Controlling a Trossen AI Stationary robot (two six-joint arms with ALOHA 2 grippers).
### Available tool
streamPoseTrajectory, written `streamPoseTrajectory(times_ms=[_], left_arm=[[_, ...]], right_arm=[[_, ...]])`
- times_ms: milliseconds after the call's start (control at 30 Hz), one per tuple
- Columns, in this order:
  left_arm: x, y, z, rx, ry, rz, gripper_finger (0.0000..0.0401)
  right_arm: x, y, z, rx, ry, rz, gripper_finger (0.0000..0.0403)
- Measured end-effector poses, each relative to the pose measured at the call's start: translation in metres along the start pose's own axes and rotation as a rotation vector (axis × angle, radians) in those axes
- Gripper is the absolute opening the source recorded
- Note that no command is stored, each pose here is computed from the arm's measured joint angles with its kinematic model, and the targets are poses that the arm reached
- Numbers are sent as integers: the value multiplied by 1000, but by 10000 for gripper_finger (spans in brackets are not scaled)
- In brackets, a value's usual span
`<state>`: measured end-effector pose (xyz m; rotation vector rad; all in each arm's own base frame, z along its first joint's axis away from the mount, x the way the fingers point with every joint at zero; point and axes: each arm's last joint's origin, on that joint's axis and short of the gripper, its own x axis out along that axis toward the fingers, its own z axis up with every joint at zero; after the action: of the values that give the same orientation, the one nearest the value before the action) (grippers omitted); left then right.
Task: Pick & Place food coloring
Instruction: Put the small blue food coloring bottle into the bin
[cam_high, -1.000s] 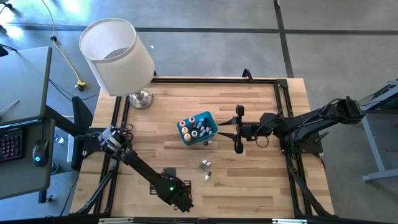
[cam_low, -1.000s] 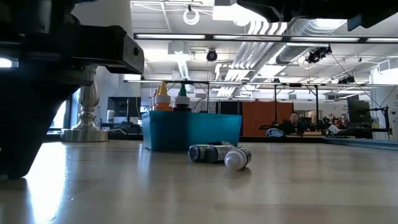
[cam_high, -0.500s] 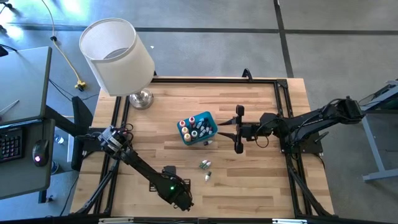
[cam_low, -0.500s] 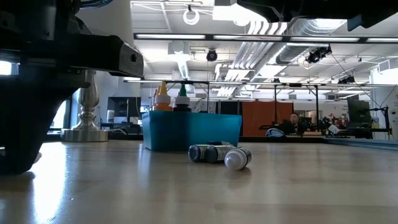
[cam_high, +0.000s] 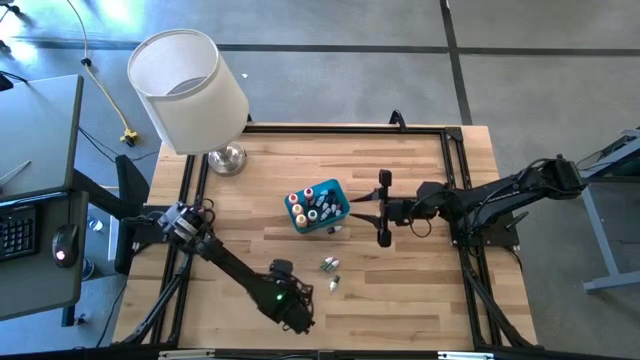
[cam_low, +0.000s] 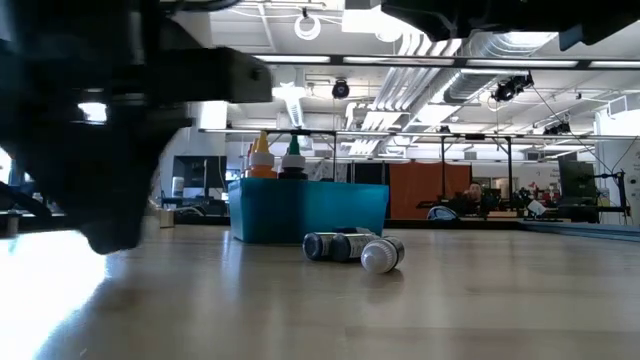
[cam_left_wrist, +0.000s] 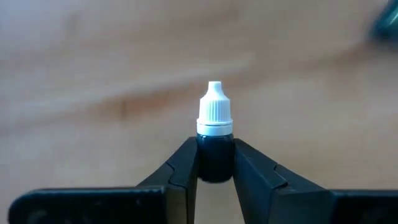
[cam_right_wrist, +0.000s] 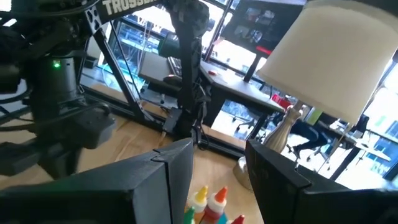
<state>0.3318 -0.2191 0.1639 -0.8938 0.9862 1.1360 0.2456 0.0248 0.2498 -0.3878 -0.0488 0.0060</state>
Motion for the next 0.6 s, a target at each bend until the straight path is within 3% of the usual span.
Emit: streamPoseTrajectory(times_ms=[300,600], left_arm=[[-14,-41,72,243,-232,-112,75],[-28,-70,156,481,-350,-113,75]], right_arm=[[-2,7,-18,-4,191,77,142],[-11,16,-41,104,452,141,142]])
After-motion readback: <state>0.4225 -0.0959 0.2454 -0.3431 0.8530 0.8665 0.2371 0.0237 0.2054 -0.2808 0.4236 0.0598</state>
